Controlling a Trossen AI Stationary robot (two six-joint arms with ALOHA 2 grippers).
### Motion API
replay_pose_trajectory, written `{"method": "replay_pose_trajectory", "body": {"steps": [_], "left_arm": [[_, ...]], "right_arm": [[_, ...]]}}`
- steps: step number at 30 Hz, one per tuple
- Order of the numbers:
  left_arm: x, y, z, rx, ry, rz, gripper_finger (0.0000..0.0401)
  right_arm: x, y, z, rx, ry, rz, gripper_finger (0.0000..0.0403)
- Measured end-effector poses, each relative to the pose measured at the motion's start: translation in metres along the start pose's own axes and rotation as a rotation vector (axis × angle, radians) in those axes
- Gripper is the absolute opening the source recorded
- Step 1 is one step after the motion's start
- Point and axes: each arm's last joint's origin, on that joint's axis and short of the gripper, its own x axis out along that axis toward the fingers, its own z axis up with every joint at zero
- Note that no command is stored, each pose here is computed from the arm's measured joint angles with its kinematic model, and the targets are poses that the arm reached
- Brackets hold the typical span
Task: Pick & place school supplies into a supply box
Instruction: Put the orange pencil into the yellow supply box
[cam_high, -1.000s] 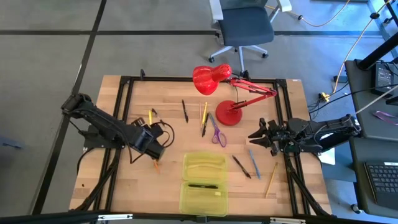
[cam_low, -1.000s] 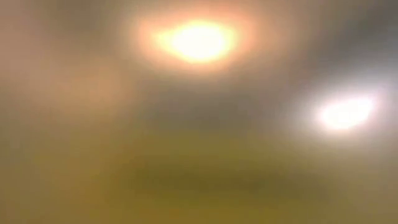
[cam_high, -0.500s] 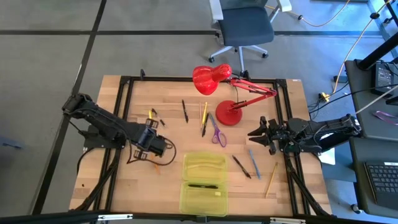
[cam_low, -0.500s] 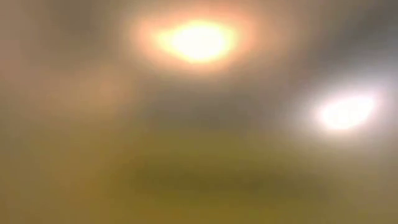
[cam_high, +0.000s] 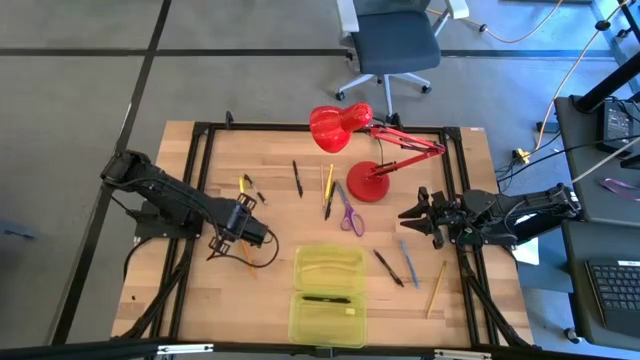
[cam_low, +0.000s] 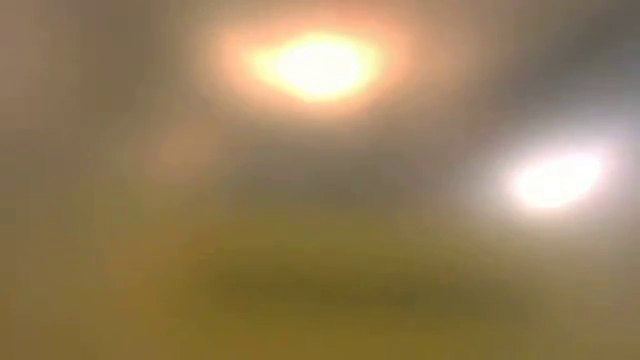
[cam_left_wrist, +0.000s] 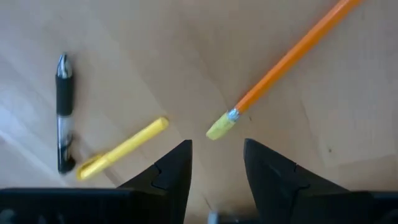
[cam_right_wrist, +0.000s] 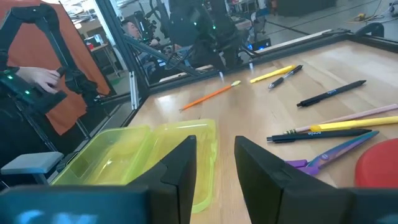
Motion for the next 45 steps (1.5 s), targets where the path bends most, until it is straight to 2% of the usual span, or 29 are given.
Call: {"method": "replay_pose_trajectory", "body": {"steps": [11, 16, 21, 27, 31, 37, 45], "left_arm": [[0.021, -0.005, -0.003, 0.104, -0.017, 0.009, 0.0129], [0.027, -0.006, -0.004, 0.108, -0.023, 0.028, 0.0128], [0.033, -0.009, -0.007, 0.129, -0.02, 0.002, 0.0123], [0.037, -0.008, -0.004, 0.158, -0.058, 0.039, 0.0115], [0.042, -0.008, -0.005, 0.153, -0.077, -0.002, 0.0109], [0.048, -0.009, -0.004, 0.168, -0.049, -0.023, 0.0093], [0.049, -0.01, -0.002, 0.177, -0.051, -0.061, 0.005]], "right_arm": [[0.0, 0.0, 0.0, 0.0, 0.0, -0.001, 0.0114], [0.0, 0.0, 0.0, 0.0, 0.0, 0.0, 0.0114], [0.0, 0.0, 0.0, -0.003, 0.0, -0.001, 0.0114], [0.0, 0.0, 0.0, -0.004, 0.0, 0.0, 0.0114], [0.0, 0.0, 0.0, -0.004, 0.0, 0.0, 0.0114], [0.0, 0.0, 0.0, -0.004, 0.0, 0.0, 0.0114], [0.0, 0.0, 0.0, -0.004, 0.0, 0.0, 0.0114]]}}
